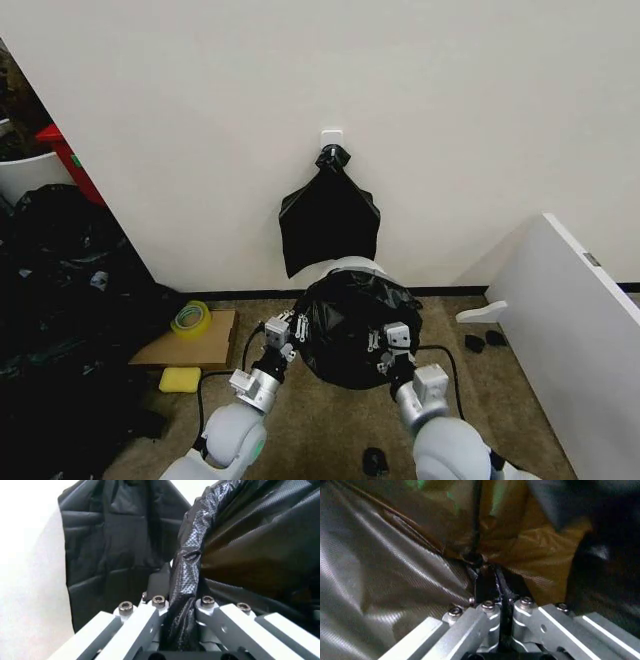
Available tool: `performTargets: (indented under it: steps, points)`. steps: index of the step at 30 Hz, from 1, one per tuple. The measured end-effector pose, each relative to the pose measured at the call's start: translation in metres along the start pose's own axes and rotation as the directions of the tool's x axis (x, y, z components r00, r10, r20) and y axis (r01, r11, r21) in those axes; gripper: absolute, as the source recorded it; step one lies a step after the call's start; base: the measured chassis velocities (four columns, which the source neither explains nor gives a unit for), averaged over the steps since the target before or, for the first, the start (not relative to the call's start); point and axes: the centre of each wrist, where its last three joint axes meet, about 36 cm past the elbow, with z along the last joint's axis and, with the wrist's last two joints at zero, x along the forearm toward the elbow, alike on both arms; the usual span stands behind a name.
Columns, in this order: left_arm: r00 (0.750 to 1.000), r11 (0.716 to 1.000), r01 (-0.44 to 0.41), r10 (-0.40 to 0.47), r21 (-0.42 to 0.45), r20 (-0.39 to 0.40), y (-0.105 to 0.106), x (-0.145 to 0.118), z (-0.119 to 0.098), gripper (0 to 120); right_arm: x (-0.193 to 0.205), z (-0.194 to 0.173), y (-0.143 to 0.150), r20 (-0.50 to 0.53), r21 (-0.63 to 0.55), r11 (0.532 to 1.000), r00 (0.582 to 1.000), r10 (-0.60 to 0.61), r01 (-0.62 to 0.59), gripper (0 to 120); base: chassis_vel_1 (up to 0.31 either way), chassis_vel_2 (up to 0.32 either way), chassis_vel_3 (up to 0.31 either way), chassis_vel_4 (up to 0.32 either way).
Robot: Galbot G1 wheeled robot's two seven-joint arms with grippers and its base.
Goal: Place the garbage bag over the trash bin.
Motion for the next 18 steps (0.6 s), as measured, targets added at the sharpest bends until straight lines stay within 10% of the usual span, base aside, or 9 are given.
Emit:
performTargets:
  steps: [18]
  points:
    - [0.999, 0.996, -0.046, 0.045, -0.072, -0.008, 0.009, 0.014, 0.011, 1, -0.07, 0.011, -0.018, 0.211, 0.064, 0.998, 0.977, -0.022, 0.009, 0, 0.0, 0.0, 0.0, 0.0]
